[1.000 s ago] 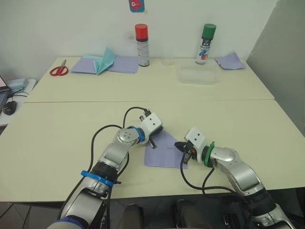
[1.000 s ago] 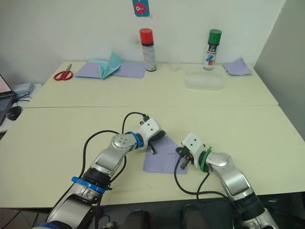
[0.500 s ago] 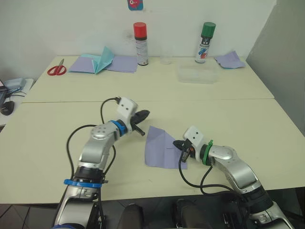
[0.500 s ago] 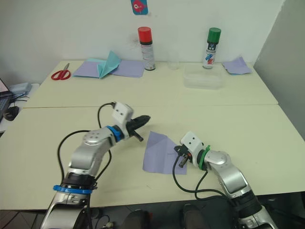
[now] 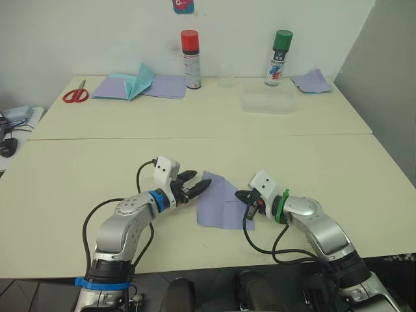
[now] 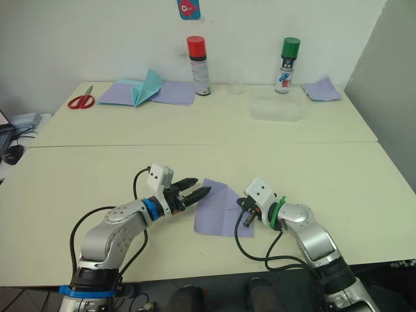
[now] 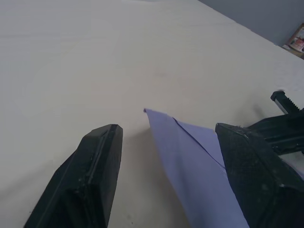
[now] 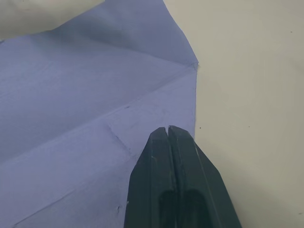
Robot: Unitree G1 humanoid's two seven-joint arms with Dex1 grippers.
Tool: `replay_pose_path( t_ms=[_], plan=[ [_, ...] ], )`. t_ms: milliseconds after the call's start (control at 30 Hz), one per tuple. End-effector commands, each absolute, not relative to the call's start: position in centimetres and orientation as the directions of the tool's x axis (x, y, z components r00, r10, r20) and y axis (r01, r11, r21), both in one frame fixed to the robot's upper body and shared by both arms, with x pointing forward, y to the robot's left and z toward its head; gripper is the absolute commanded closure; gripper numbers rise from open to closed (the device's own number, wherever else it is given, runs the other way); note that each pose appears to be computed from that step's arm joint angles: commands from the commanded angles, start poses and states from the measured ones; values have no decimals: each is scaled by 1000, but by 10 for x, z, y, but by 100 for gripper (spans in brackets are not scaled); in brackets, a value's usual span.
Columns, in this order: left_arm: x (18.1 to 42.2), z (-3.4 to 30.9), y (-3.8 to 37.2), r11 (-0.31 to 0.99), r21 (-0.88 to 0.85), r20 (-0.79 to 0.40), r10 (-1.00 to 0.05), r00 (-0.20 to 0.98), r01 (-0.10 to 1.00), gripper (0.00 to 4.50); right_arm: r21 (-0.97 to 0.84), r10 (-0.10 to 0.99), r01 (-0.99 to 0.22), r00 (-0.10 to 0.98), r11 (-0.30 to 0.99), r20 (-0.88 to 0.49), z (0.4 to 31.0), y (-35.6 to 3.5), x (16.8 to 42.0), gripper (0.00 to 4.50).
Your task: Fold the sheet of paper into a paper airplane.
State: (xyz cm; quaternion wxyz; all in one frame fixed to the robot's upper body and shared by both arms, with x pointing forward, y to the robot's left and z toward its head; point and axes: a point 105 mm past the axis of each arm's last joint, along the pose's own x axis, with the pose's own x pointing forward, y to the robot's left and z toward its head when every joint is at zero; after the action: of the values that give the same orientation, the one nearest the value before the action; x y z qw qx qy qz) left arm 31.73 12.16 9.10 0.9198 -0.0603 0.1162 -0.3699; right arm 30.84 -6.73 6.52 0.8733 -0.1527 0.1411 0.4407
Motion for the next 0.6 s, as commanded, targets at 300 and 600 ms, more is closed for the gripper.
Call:
replay_pose_path(
  t_ms=[300,600],
  plan=[
    [317,99,111,693,-147,-133,-721,680,706,291,-130,700,-808,568,575,-434,50,-70,306,450],
    [313,100,102,651,-21,-150,-753,641,759,448,-127,700,-807,568,577,-433,49,-69,306,450]
  ],
)
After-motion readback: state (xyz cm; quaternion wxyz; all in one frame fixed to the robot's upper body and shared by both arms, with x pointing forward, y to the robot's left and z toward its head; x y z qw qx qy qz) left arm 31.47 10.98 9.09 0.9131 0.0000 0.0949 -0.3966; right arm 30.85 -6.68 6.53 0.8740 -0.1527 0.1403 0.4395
